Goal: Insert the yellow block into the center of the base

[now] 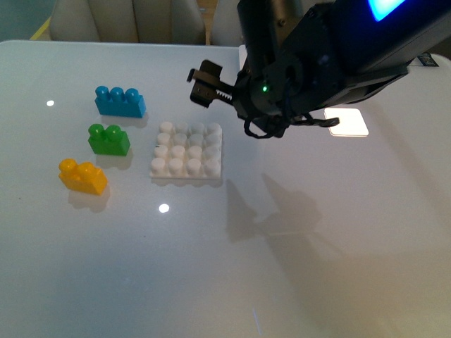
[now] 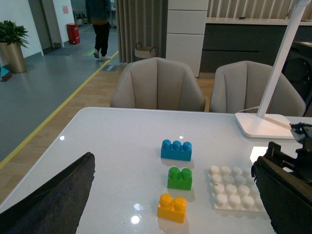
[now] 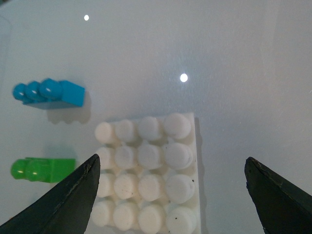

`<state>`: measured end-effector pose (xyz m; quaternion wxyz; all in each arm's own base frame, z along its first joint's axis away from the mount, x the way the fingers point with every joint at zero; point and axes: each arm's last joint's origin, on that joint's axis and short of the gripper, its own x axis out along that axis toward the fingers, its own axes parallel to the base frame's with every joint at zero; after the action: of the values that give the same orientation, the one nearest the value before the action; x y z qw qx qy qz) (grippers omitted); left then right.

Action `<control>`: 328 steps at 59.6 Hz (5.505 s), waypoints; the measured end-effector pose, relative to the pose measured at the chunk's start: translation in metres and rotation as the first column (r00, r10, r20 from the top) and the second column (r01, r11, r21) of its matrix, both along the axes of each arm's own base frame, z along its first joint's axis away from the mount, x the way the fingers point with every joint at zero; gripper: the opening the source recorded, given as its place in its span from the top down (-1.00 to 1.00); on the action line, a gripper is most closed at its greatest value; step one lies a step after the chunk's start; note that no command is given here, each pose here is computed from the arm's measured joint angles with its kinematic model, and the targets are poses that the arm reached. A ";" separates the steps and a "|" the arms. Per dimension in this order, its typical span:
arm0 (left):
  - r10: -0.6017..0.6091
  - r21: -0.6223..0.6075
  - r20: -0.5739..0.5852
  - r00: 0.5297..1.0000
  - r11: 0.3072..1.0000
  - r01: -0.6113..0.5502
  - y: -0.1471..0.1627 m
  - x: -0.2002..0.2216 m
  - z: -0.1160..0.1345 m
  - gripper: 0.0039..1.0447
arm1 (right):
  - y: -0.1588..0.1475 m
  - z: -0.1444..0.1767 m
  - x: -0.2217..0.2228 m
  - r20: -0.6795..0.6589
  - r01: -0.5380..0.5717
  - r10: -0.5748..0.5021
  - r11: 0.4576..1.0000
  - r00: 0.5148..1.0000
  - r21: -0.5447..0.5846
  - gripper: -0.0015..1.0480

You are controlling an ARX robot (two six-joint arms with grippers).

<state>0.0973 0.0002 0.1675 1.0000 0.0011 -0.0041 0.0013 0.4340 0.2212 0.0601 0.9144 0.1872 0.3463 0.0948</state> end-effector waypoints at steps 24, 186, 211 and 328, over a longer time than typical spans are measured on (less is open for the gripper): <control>0.000 0.000 0.000 1.000 1.000 0.000 0.000 0.000 0.000 -0.86 | -0.085 0.098 -0.093 0.262 0.055 -0.072 0.996 0.962 0.070 -0.83; 0.000 0.000 0.000 1.000 1.000 0.000 0.000 0.000 0.000 -0.86 | -0.221 0.108 -0.337 0.675 0.305 -0.047 0.914 0.737 -0.269 0.97; 0.000 0.000 0.000 1.000 1.000 0.000 0.000 0.000 0.000 -0.86 | -0.221 0.108 -0.337 0.676 0.305 -0.046 0.913 0.736 -0.270 -0.63; -0.089 0.049 -0.683 0.725 0.985 0.167 -0.034 0.221 -0.136 -0.86 | -0.221 0.108 -0.337 0.676 0.305 -0.046 0.913 0.736 -0.270 -0.83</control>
<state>0.3184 -0.0337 0.0313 0.9288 0.0546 0.3601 -0.0685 0.0972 0.0002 0.1679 1.0000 0.0020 -0.0049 0.0002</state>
